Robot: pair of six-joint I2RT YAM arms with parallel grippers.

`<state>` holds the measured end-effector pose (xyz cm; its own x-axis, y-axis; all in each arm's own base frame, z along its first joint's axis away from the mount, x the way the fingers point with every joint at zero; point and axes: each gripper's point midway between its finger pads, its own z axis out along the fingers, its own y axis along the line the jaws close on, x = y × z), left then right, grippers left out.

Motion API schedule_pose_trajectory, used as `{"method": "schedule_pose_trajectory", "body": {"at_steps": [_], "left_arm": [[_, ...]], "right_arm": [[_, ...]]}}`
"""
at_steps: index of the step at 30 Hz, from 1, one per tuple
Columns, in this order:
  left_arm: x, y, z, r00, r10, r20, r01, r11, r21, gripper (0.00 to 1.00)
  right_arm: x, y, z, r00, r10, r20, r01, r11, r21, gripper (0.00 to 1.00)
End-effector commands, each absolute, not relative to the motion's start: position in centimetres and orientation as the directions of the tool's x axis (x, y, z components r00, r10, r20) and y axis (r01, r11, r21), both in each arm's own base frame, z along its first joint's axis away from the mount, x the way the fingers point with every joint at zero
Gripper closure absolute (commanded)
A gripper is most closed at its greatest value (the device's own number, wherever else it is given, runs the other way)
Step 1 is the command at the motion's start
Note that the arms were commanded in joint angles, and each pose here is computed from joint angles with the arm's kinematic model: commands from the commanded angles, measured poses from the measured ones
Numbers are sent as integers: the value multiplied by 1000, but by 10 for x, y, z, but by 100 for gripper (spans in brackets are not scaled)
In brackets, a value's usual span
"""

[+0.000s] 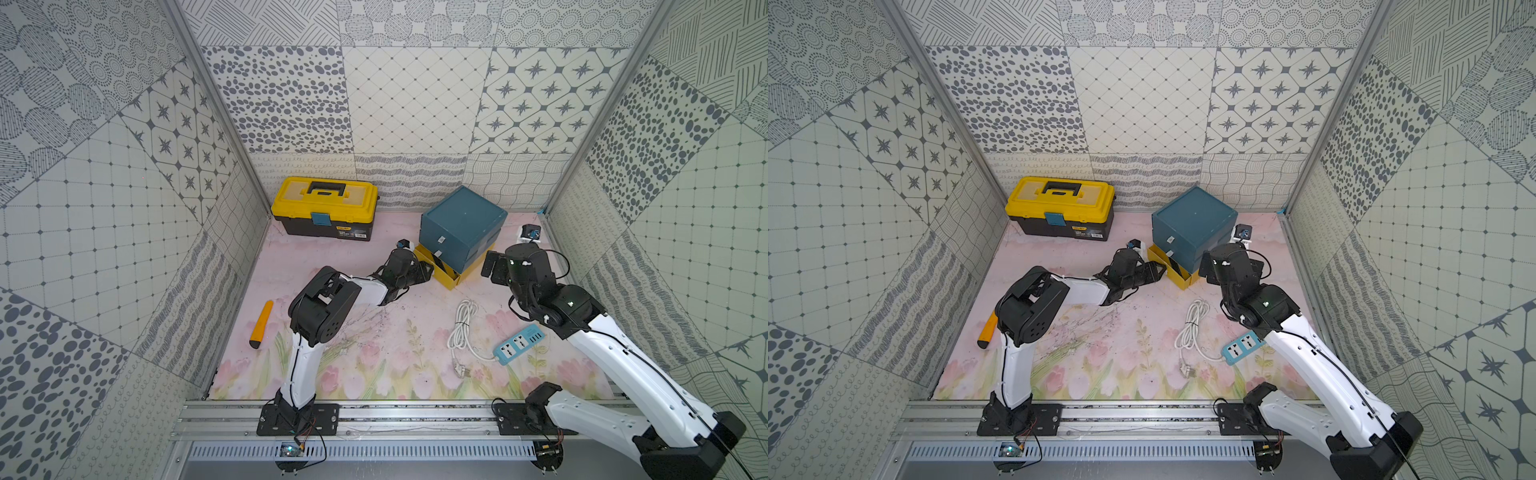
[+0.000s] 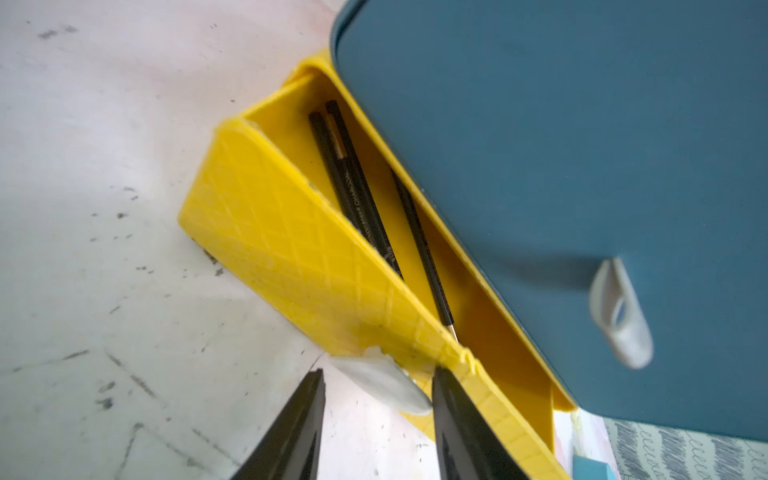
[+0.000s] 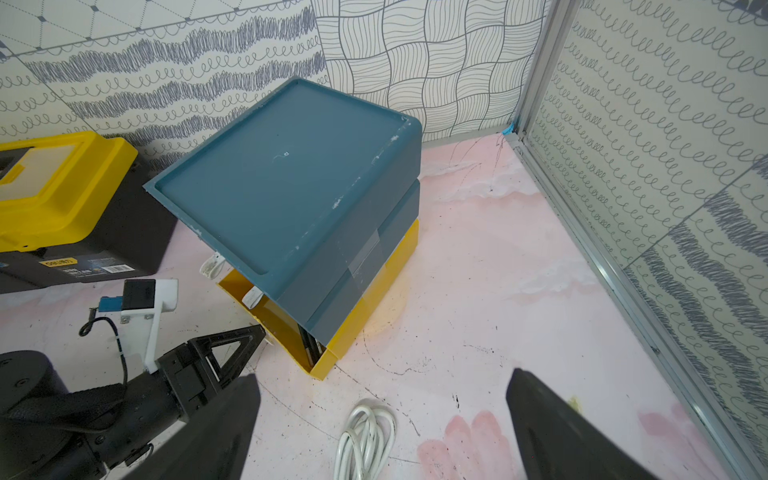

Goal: Please place the pencils in the drawer according to their color
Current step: Close the drawer in the storage box.

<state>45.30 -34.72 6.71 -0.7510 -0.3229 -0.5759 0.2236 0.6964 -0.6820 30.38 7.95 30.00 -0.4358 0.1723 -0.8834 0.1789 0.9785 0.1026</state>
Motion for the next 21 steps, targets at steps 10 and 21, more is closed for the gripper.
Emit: {"method": "schedule_pose_trajectory", "body": {"at_steps": [10, 21], "left_arm": [[473, -373, 90, -735, -396, -551, 252, 594, -764, 55], [474, -381, 85, -747, -400, -531, 246, 576, -779, 55]], "right_arm": [[304, 80, 311, -400, 183, -898, 168, 978, 125, 1], [303, 80, 311, -401, 182, -898, 161, 979, 126, 1]]}}
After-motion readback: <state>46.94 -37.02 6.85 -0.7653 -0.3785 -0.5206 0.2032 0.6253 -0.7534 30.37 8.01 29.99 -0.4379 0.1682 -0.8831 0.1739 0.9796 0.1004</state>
